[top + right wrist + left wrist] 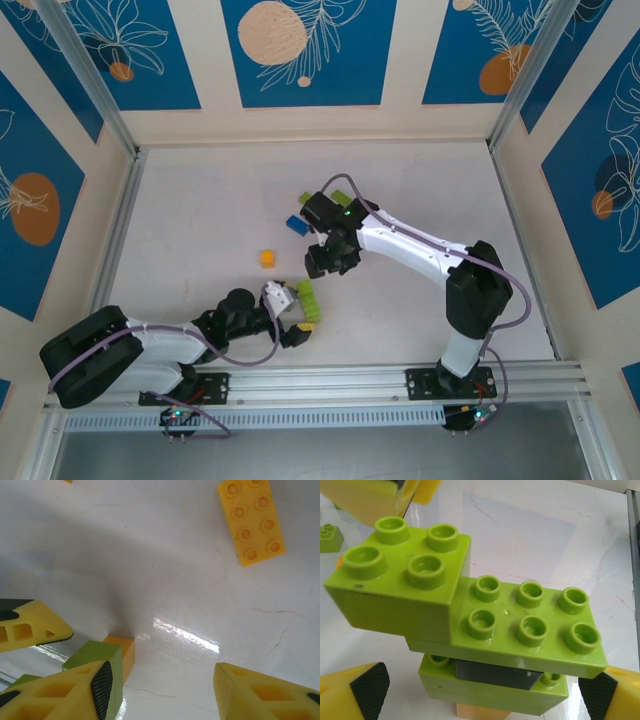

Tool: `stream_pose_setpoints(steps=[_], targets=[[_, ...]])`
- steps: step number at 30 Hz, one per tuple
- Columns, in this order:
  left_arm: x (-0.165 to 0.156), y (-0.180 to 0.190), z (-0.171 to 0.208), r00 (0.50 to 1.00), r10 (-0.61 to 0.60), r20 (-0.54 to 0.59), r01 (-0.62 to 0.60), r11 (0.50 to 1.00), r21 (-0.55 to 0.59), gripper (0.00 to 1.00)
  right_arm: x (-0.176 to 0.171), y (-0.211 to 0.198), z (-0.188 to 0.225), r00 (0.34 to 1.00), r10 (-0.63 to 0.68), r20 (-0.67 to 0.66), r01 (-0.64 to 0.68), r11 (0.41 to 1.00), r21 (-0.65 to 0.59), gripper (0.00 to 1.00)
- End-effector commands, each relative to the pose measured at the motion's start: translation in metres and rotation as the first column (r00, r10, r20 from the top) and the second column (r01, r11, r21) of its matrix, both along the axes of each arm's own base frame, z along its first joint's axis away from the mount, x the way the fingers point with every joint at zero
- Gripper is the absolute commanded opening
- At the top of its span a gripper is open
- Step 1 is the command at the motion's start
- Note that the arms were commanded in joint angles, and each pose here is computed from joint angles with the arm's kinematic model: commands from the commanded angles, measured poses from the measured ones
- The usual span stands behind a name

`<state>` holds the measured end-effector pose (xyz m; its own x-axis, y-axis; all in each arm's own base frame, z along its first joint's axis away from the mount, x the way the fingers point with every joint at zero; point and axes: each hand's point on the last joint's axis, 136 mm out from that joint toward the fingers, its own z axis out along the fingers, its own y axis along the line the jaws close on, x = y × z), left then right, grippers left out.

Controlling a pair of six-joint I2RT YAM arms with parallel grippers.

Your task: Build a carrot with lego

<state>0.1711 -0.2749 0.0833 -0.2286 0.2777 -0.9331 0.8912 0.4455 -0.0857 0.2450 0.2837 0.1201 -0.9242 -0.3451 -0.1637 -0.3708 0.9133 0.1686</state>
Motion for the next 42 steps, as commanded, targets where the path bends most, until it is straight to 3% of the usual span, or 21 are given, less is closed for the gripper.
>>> stream_pose_setpoints(steps=[1, 19, 42], targets=[[0.009, 0.002, 0.015, 0.999, 0.039, 0.035, -0.037, 0.998, -0.044, 1.00, -0.003, 0.015, 0.003, 0.999, 0.032, -0.026, -0.030, 0.999, 0.041, 0.57], [0.014, 0.009, 0.020, 0.997, 0.069, 0.024, -0.067, 0.995, -0.071, 1.00, -0.015, 0.038, 0.004, 0.992, 0.122, -0.024, -0.120, 0.991, 0.057, 0.57], [0.016, 0.007, 0.014, 0.998, 0.065, 0.007, -0.064, 0.996, -0.054, 1.00, 0.014, 0.032, -0.002, 0.999, 0.041, 0.007, -0.041, 0.999, 0.024, 0.65]])
